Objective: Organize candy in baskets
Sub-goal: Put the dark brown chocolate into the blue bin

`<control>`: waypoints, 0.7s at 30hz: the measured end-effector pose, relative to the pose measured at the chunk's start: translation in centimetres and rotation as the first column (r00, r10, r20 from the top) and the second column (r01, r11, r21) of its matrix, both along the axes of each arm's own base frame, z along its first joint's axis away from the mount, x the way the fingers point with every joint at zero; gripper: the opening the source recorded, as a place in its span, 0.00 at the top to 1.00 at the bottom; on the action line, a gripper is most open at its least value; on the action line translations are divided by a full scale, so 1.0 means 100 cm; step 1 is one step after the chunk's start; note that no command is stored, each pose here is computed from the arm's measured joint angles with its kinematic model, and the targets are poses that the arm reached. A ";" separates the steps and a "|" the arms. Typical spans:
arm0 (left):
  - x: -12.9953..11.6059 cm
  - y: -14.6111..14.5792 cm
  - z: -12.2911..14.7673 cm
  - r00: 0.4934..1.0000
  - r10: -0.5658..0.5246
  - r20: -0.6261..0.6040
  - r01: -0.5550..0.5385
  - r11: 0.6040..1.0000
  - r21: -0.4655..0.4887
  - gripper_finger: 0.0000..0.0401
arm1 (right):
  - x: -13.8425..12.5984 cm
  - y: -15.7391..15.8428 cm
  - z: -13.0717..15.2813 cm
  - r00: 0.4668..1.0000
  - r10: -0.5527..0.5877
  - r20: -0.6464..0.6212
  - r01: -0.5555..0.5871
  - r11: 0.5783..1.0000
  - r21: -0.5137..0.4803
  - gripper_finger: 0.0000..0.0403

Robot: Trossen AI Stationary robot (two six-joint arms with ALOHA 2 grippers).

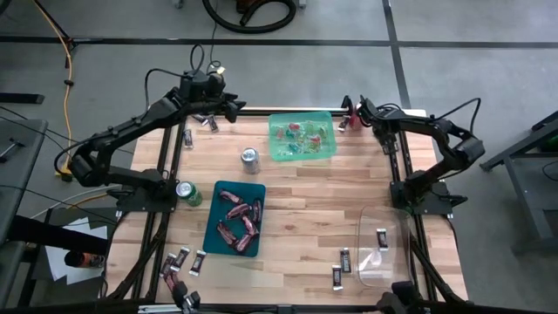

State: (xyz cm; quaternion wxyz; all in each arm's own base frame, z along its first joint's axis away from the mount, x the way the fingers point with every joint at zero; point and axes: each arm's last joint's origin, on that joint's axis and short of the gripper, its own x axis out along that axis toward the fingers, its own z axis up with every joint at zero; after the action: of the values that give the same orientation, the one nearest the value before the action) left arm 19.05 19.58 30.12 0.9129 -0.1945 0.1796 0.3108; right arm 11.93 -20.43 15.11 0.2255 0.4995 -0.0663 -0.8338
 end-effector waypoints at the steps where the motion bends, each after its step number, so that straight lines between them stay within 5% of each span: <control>1: -0.001 0.001 0.000 1.000 0.004 0.000 -0.004 1.000 0.000 0.43 | -0.001 0.000 0.000 1.000 -0.002 0.001 0.002 1.000 0.002 0.55; 7: -0.002 0.002 0.000 1.000 0.013 0.000 -0.013 1.000 0.001 0.43 | 0.000 0.001 0.002 0.999 0.001 0.048 -0.002 1.000 0.022 0.68; 14: -0.002 0.002 0.000 1.000 0.012 -0.003 -0.012 1.000 0.002 0.43 | -0.003 0.019 0.006 1.000 -0.008 -0.030 0.011 0.995 0.100 0.96; 21: -0.002 0.002 0.000 1.000 0.016 -0.004 -0.016 1.000 0.002 0.43 | -0.005 0.014 -0.009 0.997 -0.023 0.075 0.023 1.000 -0.003 1.00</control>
State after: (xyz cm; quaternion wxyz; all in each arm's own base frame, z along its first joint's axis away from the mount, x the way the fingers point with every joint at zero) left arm 18.81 19.80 30.10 0.9102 -0.1944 0.1796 0.3185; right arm 11.44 -19.06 14.18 0.2143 0.5293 -0.0821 -0.8168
